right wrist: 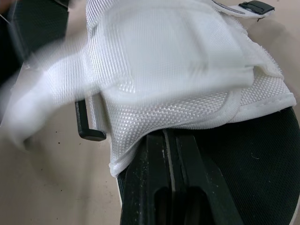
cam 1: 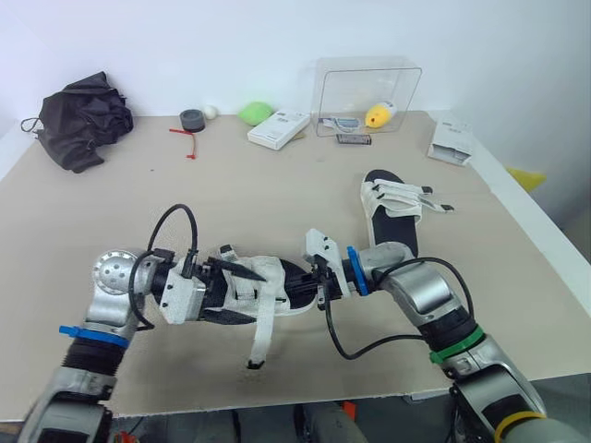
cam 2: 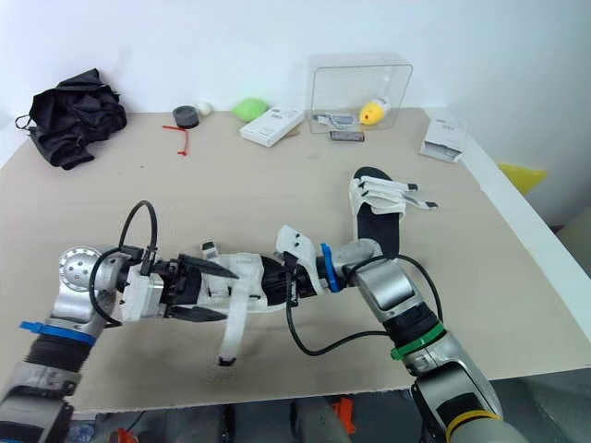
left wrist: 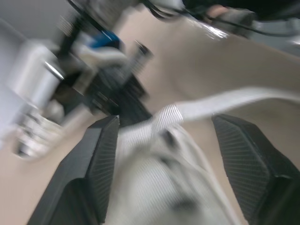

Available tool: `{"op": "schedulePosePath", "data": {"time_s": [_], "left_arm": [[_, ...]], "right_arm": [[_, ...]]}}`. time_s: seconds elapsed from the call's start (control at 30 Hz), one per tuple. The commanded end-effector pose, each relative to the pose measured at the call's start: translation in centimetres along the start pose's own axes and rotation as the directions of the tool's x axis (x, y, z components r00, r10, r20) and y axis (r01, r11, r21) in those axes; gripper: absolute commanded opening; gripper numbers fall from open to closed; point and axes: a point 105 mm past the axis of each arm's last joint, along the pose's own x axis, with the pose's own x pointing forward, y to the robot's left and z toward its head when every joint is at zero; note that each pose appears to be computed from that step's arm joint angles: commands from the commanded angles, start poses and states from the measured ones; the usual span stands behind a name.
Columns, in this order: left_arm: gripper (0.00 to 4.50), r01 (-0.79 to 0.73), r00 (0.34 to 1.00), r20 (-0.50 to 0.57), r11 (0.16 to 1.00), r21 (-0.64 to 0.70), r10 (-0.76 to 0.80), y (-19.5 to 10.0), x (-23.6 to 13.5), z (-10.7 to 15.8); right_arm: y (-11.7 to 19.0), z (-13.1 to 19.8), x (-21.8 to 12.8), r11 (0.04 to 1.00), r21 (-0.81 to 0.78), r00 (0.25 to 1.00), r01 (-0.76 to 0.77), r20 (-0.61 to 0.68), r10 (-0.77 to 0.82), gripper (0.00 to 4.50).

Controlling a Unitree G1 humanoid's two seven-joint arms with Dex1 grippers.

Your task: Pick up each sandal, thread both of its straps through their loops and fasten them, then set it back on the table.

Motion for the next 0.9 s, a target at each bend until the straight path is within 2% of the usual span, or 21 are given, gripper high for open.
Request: {"op": "schedulePosePath", "data": {"time_s": [0.03, 0.13, 0.2, 0.3, 0.4, 0.5, 0.53, 0.63, 0.9], "left_arm": [[3.3, 0.092, 0.995, -0.022, 0.98, -0.176, -0.097, -1.7, -1.2, 0.3], [3.3, 0.073, 0.996, -0.018, 0.954, -0.29, -0.082, -1.3, -2.1, 0.7], [3.3, 0.015, 0.998, 0.062, 0.881, -0.472, 0.016, 0.2, -2.0, 2.0], [3.3, 0.095, 0.988, 0.155, 0.689, -0.718, 0.025, -0.1, -1.5, 3.9], [3.3, 0.2, 0.978, 0.207, 0.41, -0.89, -0.028, -2.5, -0.9, 5.3], [3.3, 0.187, 0.982, 0.18, 0.311, -0.932, -0.05, -4.1, -0.1, 5.1], [3.3, 0.171, 0.985, 0.159, 0.305, -0.937, -0.064, -4.7, 0.1, 4.8], [3.3, 0.097, 0.992, 0.064, 0.356, -0.929, -0.105, -6.5, 0.4, 2.9], [3.3, 0.018, 1.0, 0.023, 0.397, -0.917, 0.01, -5.5, 2.3, 1.4]], "right_arm": [[-0.2, -3.9, 0.5, 0.995, 0.1, 0.992, 0.023, -0.124, -0.01, 0.0], [-0.2, -3.9, 0.5, 0.995, 0.098, 0.992, 0.019, -0.125, -0.006, 0.0], [-0.2, -3.9, 0.6, 0.995, 0.096, 0.992, 0.016, -0.125, -0.004, 0.0], [-0.2, -3.8, 0.7, 0.995, 0.094, 0.992, 0.012, -0.125, 0.0, 0.0], [-0.1, -3.7, 0.8, 0.996, 0.092, 0.993, 0.007, -0.122, 0.004, 0.0], [-0.1, -3.6, 0.9, 0.996, 0.091, 0.993, 0.008, -0.12, 0.003, 0.0], [-0.1, -3.6, 0.9, 0.996, 0.092, 0.993, 0.008, -0.12, 0.003, 0.0], [-0.2, -4.0, 0.9, 0.995, 0.093, 0.99, 0.021, -0.139, -0.008, 0.0], [-0.4, -4.2, 0.8, 0.992, 0.113, 0.986, 0.053, -0.163, -0.034, 0.0]]}}
